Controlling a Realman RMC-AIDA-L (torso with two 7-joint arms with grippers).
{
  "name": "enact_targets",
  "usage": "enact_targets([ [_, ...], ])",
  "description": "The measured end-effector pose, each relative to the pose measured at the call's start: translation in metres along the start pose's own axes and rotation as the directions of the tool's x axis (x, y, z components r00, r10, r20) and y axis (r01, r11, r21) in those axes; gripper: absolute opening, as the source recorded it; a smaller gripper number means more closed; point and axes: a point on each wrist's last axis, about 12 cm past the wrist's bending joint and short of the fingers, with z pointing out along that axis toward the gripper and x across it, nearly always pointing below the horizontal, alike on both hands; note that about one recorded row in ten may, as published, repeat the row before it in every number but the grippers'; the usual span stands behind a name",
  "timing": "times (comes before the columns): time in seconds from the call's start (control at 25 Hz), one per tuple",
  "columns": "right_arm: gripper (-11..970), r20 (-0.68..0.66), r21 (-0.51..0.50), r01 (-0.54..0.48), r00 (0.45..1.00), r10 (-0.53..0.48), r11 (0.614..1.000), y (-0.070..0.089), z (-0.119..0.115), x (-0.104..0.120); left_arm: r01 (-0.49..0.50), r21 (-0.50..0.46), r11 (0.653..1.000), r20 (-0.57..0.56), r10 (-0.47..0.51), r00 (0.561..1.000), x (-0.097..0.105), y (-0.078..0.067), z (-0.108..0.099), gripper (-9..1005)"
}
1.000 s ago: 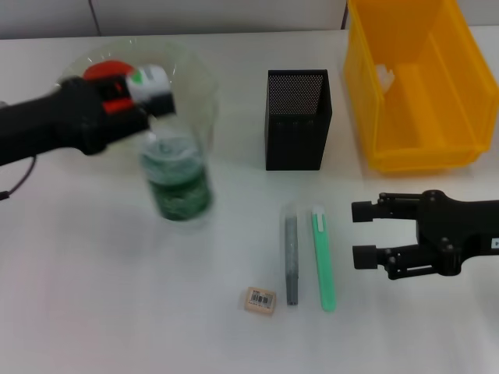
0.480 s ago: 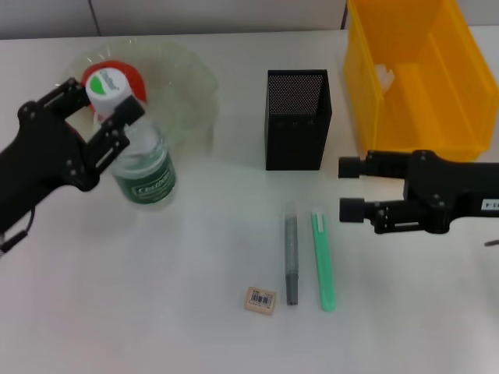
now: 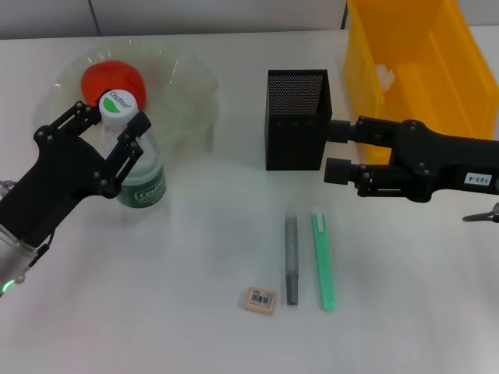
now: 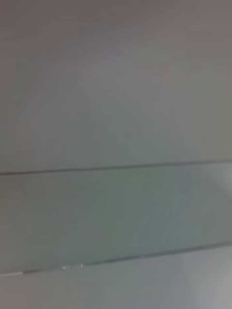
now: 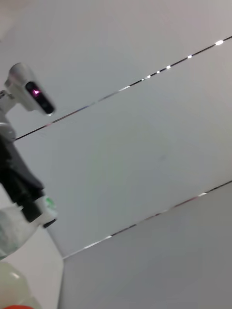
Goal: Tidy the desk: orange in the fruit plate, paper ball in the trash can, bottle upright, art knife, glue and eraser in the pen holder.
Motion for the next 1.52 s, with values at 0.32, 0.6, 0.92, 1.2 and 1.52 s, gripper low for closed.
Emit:
enact_targets([
  [0.32,814,0.025,-0.004,0.015,1.0,-0.015,1.0,0.001,-0.001,0.003,0.021,-0.043,0.999,-0.032,-0.022,0.999,0.005,0.002,0.0,465],
  [0.6,811,0.026,0.001,0.014,1.0,-0.014,1.0,0.001,-0.002,0.004,0.05,-0.047,0.998,0.133,-0.043,0.99,-0.016,0.006,-0.013,751],
  [0.92,809,-0.057,-0.021,0.079,0.995,-0.08,0.997,0.001,-0.004,-0.02,0.189,0.311,0.931,0.045,-0.213,0.976,-0.064,0.034,-0.033,844],
  [1.2,807,-0.606,0.072,0.124,0.794,-0.056,0.99,0.023,0.022,-0.095,0.339,0.485,0.806,-0.327,-0.193,0.925,-0.06,0.04,-0.034,844],
  [1.52,804,-0.856,0.367,0.224,0.461,0.233,0.903,0.031,0.087,-0.123,0.375,0.447,0.812,-0.382,-0.206,0.901,-0.048,0.034,-0.029,844],
])
